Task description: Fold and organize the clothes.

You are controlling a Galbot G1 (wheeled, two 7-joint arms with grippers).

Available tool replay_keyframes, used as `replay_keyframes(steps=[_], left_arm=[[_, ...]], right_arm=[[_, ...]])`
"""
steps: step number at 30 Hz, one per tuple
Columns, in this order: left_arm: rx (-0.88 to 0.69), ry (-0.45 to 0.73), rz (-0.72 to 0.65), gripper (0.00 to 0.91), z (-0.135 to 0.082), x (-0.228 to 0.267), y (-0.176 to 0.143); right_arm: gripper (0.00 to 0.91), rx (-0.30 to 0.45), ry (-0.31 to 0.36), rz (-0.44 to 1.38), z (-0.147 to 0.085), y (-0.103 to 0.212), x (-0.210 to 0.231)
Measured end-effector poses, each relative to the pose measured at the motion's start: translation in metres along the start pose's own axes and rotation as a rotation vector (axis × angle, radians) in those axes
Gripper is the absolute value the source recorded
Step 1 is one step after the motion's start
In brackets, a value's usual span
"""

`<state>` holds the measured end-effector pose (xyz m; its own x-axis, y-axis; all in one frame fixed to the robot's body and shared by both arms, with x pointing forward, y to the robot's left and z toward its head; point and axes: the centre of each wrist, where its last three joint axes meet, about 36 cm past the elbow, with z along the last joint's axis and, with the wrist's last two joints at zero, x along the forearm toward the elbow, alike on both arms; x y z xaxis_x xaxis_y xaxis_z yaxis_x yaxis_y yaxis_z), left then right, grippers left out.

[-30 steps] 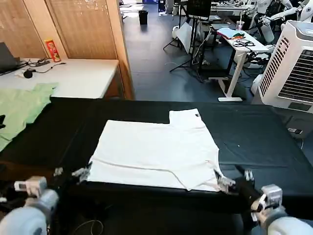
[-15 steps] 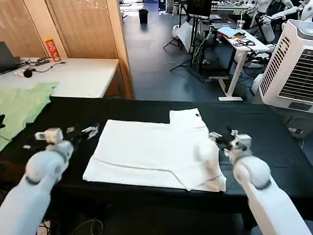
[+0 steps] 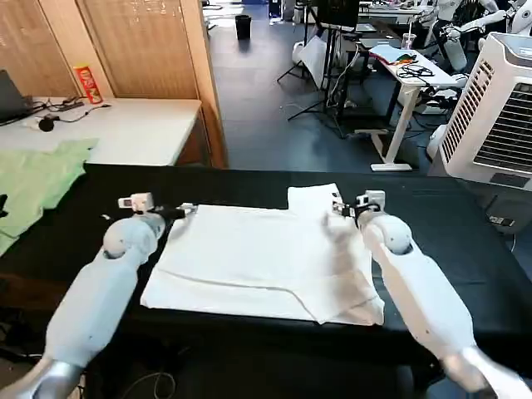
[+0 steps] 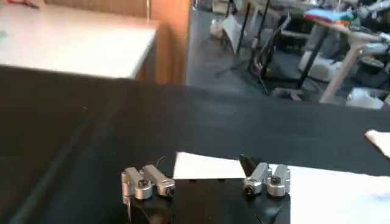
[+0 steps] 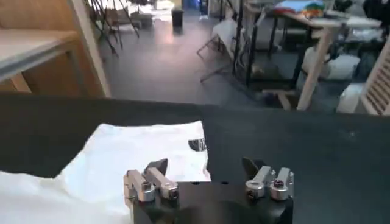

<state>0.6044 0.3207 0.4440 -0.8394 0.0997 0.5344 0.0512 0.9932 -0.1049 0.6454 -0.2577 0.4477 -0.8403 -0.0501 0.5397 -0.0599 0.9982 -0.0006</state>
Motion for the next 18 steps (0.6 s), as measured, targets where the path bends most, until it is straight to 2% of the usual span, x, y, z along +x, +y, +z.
replay_keyframes(steps=[8, 9, 10, 11, 12, 13, 14, 15, 16, 18], left_arm=[[0.008, 0.014, -0.030, 0.878, -0.004, -0.024, 0.003], [0.009, 0.016, -0.033, 0.800, -0.004, -0.025, 0.003], [0.009, 0.021, -0.037, 0.751, -0.003, -0.027, 0.003], [0.008, 0.025, -0.039, 0.663, -0.002, -0.028, 0.004], [0.008, 0.026, -0.039, 0.497, -0.002, -0.028, 0.004], [0.008, 0.029, -0.040, 0.410, -0.002, -0.029, 0.004], [0.008, 0.030, -0.039, 0.302, -0.002, -0.029, 0.004], [0.009, 0.032, -0.040, 0.263, -0.002, -0.030, 0.004], [0.009, 0.033, -0.041, 0.195, -0.002, -0.030, 0.004], [0.006, 0.035, -0.042, 0.176, -0.002, -0.032, 0.005]], right_arm=[[0.878, -0.008, 0.056, -0.007, 0.006, 0.005, -0.013], [0.780, -0.008, 0.059, -0.010, 0.007, 0.005, -0.013], [0.770, -0.008, 0.061, -0.015, 0.007, 0.005, -0.014], [0.683, -0.008, 0.062, -0.019, 0.008, 0.005, -0.014], [0.527, -0.008, 0.064, -0.021, 0.008, 0.005, -0.015], [0.488, -0.008, 0.066, -0.022, 0.009, 0.005, -0.015], [0.380, -0.007, 0.068, -0.023, 0.010, 0.004, -0.016], [0.176, -0.006, 0.069, -0.023, 0.011, 0.004, -0.016], [0.088, -0.004, 0.072, -0.025, 0.012, 0.005, -0.017], [0.078, -0.008, 0.073, -0.028, 0.014, 0.005, -0.017]])
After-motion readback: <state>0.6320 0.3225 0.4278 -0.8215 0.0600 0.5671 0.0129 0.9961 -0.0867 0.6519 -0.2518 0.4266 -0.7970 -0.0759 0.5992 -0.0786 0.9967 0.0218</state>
